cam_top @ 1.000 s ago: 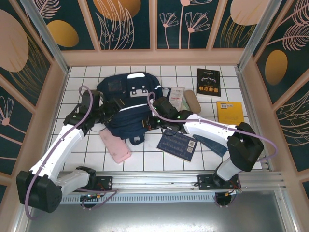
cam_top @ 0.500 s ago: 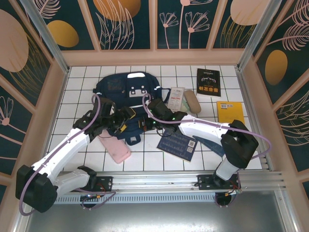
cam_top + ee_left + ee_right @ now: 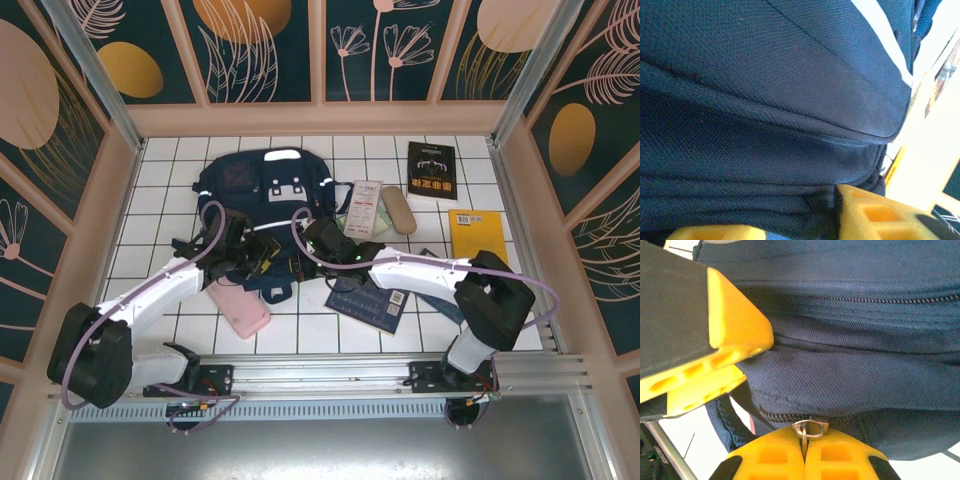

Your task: Pack the student bag

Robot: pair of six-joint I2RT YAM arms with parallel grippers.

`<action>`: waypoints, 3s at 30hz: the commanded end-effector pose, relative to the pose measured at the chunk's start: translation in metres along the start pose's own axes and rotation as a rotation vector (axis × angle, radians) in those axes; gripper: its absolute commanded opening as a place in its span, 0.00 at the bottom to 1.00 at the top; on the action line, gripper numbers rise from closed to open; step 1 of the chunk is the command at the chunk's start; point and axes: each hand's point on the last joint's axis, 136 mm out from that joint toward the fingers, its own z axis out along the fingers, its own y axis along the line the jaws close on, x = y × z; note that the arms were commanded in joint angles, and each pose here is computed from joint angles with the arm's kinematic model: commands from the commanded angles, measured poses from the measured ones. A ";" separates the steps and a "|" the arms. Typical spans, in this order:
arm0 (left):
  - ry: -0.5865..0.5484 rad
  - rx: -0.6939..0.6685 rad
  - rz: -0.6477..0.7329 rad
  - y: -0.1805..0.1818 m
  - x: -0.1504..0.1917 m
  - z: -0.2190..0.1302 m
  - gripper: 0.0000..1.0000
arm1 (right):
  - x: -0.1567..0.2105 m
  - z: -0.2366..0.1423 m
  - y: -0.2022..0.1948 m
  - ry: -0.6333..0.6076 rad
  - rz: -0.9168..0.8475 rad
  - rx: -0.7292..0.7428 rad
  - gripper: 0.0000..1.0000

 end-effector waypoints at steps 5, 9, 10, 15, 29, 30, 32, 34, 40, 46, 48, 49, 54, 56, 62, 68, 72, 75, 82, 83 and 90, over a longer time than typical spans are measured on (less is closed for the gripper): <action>-0.070 -0.017 0.044 0.004 -0.014 0.007 0.06 | -0.018 -0.009 0.020 -0.111 -0.059 -0.068 0.00; -0.095 -0.028 0.060 0.006 -0.016 0.000 0.00 | -0.014 -0.004 0.004 -0.092 -0.071 -0.002 0.00; -0.104 -0.027 0.064 0.006 -0.017 -0.003 0.00 | -0.013 -0.003 -0.001 -0.087 -0.072 0.010 0.00; -0.140 -0.048 0.086 0.008 -0.019 -0.017 0.00 | -0.011 -0.007 -0.021 -0.075 -0.059 0.034 0.00; -0.226 -0.041 0.132 -0.011 -0.034 -0.053 0.00 | -0.021 -0.019 -0.052 -0.063 -0.058 0.007 0.00; -0.232 -0.031 0.134 -0.015 -0.036 -0.056 0.00 | -0.021 -0.019 -0.052 -0.059 -0.060 -0.002 0.00; -0.240 -0.016 0.135 -0.022 -0.039 -0.062 0.00 | -0.022 -0.021 -0.052 -0.059 -0.067 -0.011 0.00; -0.247 -0.005 0.139 -0.029 -0.041 -0.067 0.00 | -0.024 -0.023 -0.053 -0.064 -0.067 -0.019 0.00; -0.266 -0.005 0.144 -0.036 -0.047 -0.079 0.00 | -0.028 -0.028 -0.063 -0.079 -0.064 -0.028 0.00; -0.283 0.004 0.146 -0.040 -0.052 -0.091 0.00 | -0.032 -0.030 -0.074 -0.091 -0.075 -0.020 0.00; -0.293 0.012 0.149 -0.045 -0.054 -0.096 0.00 | -0.037 -0.030 -0.080 -0.099 -0.072 -0.007 0.00; -0.296 0.015 0.151 -0.046 -0.055 -0.098 0.00 | -0.041 -0.029 -0.085 -0.100 -0.065 0.001 0.00; -0.311 0.043 0.165 -0.062 -0.058 -0.111 0.00 | -0.056 -0.020 -0.103 -0.095 -0.030 0.026 0.00; -0.321 0.052 0.171 -0.068 -0.059 -0.118 0.00 | -0.065 -0.017 -0.112 -0.100 -0.011 0.040 0.00; -0.363 0.058 0.198 -0.080 -0.063 -0.137 0.00 | -0.097 -0.010 -0.125 -0.136 0.043 0.015 0.00; -0.366 0.064 0.201 -0.083 -0.063 -0.140 0.00 | -0.123 0.009 -0.133 -0.116 0.060 0.008 0.03; -0.370 0.062 0.205 -0.083 -0.064 -0.141 0.00 | -0.140 0.022 -0.158 -0.112 0.126 0.070 0.07; -0.368 0.067 0.203 -0.085 -0.065 -0.141 0.00 | -0.156 0.024 -0.169 -0.135 0.157 0.090 0.08; -0.367 0.069 0.204 -0.090 -0.070 -0.135 0.00 | -0.185 0.028 -0.175 -0.152 0.171 0.100 0.23; -0.366 0.071 0.199 -0.089 -0.071 -0.132 0.00 | -0.186 0.028 -0.172 -0.151 0.167 0.090 0.28; -0.327 0.111 0.170 -0.099 -0.074 -0.111 0.00 | -0.175 -0.004 -0.154 -0.227 0.168 0.064 0.47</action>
